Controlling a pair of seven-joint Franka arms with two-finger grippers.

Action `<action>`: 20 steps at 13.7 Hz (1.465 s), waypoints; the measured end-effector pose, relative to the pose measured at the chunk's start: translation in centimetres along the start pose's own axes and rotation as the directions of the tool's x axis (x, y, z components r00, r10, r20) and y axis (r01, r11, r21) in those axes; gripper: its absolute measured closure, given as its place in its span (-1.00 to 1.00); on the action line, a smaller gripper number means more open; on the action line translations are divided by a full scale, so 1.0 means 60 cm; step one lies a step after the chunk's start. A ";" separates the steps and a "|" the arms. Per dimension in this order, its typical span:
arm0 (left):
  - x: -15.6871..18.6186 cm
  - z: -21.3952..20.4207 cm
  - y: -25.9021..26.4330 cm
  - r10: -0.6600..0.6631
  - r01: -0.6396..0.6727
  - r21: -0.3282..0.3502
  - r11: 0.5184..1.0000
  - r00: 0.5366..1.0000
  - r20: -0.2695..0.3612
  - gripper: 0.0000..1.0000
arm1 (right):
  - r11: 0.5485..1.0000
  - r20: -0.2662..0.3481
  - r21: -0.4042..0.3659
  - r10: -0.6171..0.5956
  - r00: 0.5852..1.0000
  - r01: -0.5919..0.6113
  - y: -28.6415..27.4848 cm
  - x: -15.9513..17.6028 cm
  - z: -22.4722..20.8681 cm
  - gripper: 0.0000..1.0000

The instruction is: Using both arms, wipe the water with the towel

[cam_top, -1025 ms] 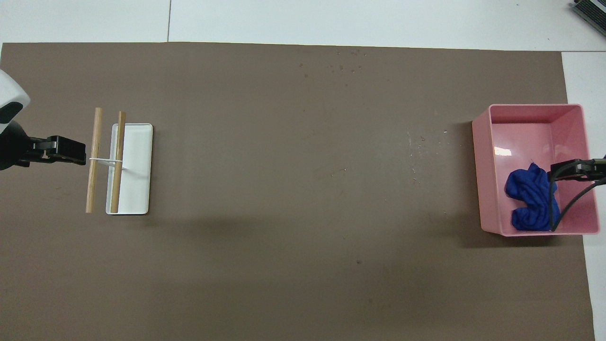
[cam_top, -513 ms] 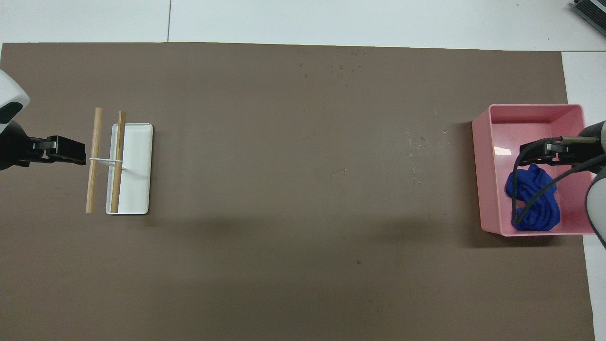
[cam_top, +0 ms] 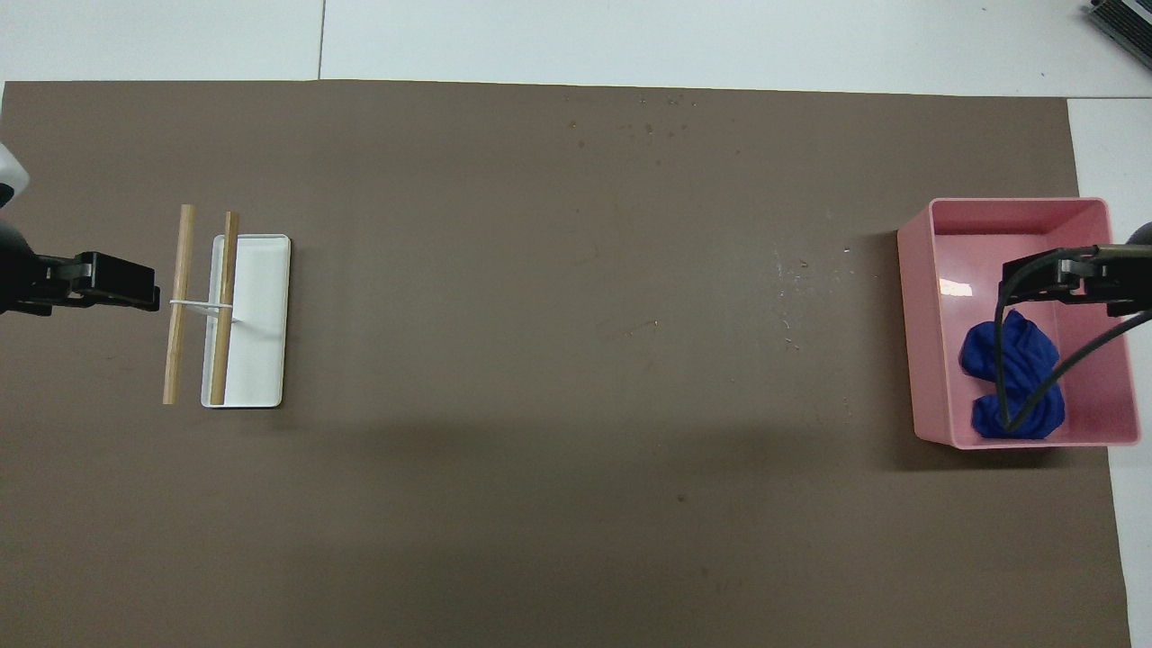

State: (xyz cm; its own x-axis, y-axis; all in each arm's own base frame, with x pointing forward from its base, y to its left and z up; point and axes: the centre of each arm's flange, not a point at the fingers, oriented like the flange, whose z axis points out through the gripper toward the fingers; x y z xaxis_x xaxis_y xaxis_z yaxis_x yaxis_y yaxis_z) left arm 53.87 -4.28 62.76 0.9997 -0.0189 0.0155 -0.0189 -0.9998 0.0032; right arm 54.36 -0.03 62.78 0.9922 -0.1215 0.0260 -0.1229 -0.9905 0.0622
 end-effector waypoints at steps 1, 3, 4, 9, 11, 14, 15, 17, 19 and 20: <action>0.000 -0.002 0.000 -0.001 0.001 0.000 1.000 1.000 -0.001 -1.00 | 1.000 0.004 0.002 -0.014 1.000 0.014 -0.013 -0.003 -0.010 -1.00; 0.000 -0.002 -0.001 -0.001 0.001 0.000 1.000 1.000 -0.001 -1.00 | 1.000 0.001 0.008 -0.017 1.000 0.017 -0.016 -0.005 -0.029 -1.00; 0.000 -0.002 -0.001 -0.001 0.001 0.000 1.000 1.000 -0.001 -1.00 | 1.000 0.005 0.011 -0.006 1.000 0.006 -0.005 -0.004 -0.033 -1.00; 0.001 -0.001 -0.001 -0.001 0.001 0.000 1.000 1.000 0.000 -1.00 | 0.999 0.070 0.010 0.048 0.996 -0.049 0.048 -0.005 -0.021 -1.00; 0.001 -0.001 -0.002 -0.001 0.001 0.000 1.000 1.000 0.000 -1.00 | 0.998 0.086 0.009 0.053 0.995 -0.054 0.054 -0.007 -0.019 -1.00; 0.001 -0.001 -0.002 -0.001 0.001 0.000 1.000 1.000 0.000 -1.00 | 0.999 0.088 0.010 0.029 0.996 -0.030 0.033 -0.010 -0.020 -1.00; 0.001 -0.001 -0.002 -0.001 0.001 0.000 1.000 1.000 0.000 -1.00 | 1.000 0.089 0.010 0.024 0.996 -0.025 0.028 -0.010 -0.020 -1.00; 0.001 0.000 -0.002 -0.001 0.001 0.000 1.000 1.000 0.001 -1.00 | 1.000 0.090 0.010 0.013 0.996 -0.014 0.018 -0.012 -0.020 -1.00; 0.002 0.001 -0.002 -0.001 0.001 0.000 1.000 1.000 0.002 -1.00 | 1.000 0.091 0.010 0.005 0.996 -0.006 0.012 -0.013 -0.020 -1.00; 0.002 0.001 -0.002 -0.001 0.001 0.000 1.000 1.000 0.002 -1.00 | 1.000 0.091 0.010 0.002 0.996 -0.003 0.010 -0.013 -0.019 -1.00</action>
State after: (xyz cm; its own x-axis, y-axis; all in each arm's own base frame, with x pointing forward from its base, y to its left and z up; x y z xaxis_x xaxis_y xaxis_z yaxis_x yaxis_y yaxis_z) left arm 53.97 -4.16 62.70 0.9997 -0.0181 0.0139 -0.0182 -0.9998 0.0035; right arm 53.51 -0.42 63.97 0.9895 -0.1288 -0.0652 -0.1255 -0.9907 0.0521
